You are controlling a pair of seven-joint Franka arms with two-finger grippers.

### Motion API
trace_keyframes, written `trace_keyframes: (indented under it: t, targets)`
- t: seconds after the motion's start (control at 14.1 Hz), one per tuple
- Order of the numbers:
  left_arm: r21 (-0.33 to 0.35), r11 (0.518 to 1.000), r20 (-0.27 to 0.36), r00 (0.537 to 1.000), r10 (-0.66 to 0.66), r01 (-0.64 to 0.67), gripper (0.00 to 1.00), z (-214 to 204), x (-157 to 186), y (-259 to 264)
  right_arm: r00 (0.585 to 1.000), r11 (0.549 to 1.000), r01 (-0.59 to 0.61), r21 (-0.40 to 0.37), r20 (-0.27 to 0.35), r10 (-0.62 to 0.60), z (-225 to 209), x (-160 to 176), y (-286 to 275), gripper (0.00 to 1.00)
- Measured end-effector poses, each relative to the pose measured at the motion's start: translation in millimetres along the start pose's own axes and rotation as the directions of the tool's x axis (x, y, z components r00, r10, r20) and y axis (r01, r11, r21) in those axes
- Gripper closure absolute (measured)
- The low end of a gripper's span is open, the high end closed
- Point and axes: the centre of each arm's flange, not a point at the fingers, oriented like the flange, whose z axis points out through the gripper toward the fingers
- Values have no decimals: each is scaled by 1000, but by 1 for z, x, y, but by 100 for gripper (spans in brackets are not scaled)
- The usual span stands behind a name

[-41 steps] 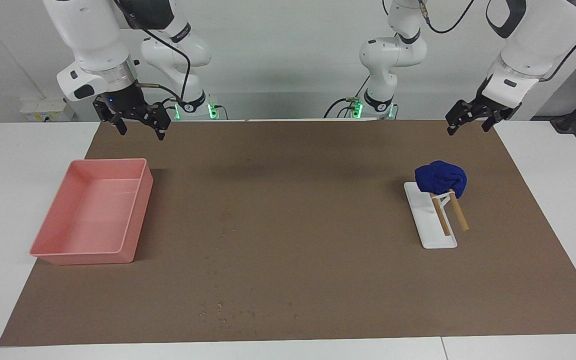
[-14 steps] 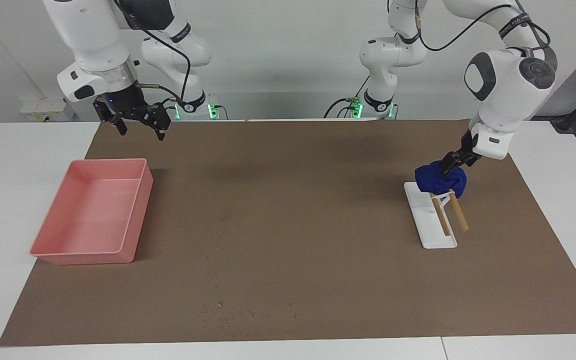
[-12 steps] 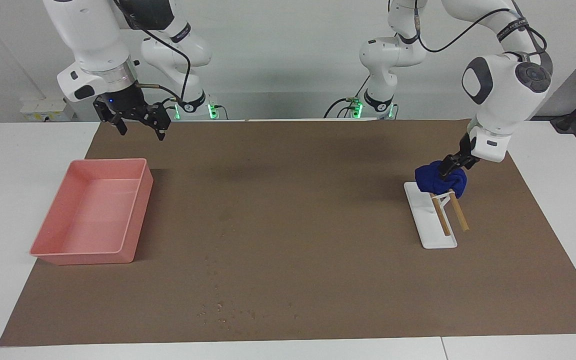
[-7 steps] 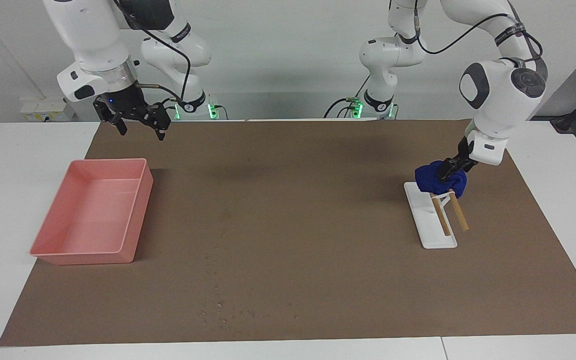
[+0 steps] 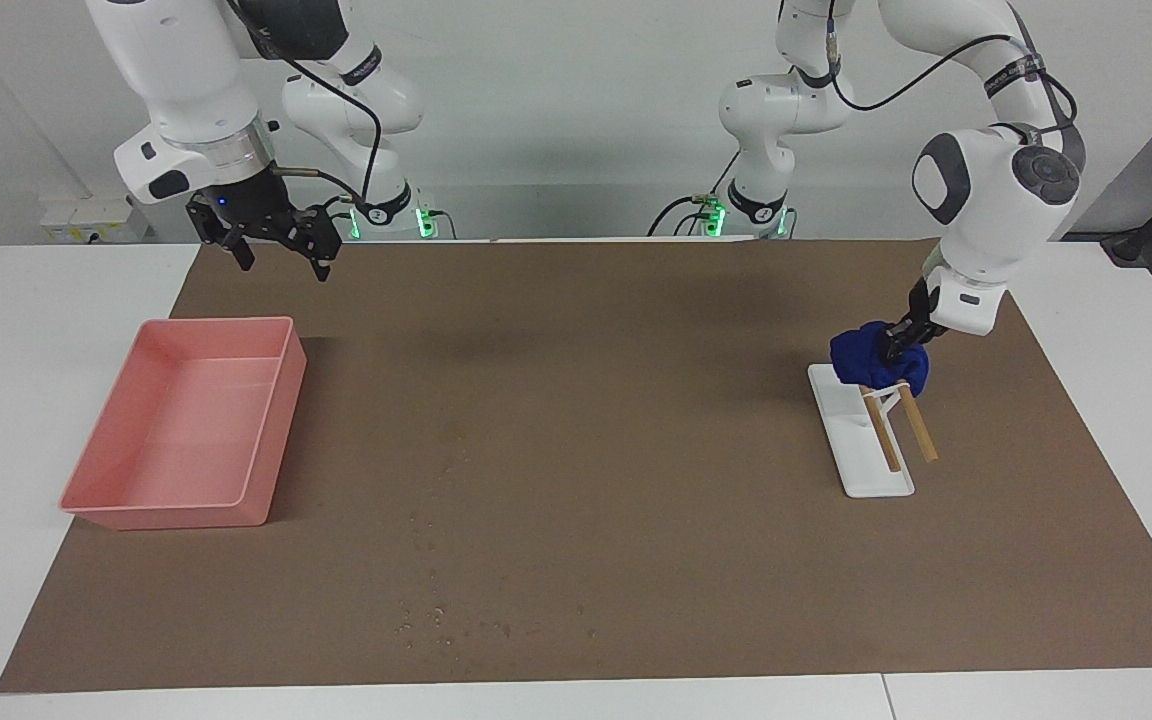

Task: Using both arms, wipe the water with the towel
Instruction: 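Reach the left gripper to the blue cloth and grasp it, then lift the blue cloth with the left gripper while the right gripper approaches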

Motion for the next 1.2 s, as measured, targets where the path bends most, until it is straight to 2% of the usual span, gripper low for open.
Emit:
trace_keyframes:
  t: [0.07,0.14,0.35,0.71,0.92,1.2]
  targets:
    - [2,1000,7,1000,1,-1,80,-4,0,1,1000,1000,0,0,0,0,0,0,0,0]
    - [6,1000,19,1000,2,-2,83,-9,0,1,1000,1000,0,0,0,0,0,0,0,0]
    - [18,1000,50,999,-3,2,83,-33,0,4,1000,1000,-1,0,0,1,0,0,0,0]
    - [33,992,51,991,-127,126,85,-90,-10,43,1000,1000,-26,6,-11,27,-1,1,-1,0]
    - [31,972,48,971,-235,234,85,-123,-28,94,986,983,-168,72,-3,169,-3,1,-11,0]
    - [3,893,77,890,-449,450,85,-133,-53,146,899,886,-438,152,61,433,-4,-3,-41,0]
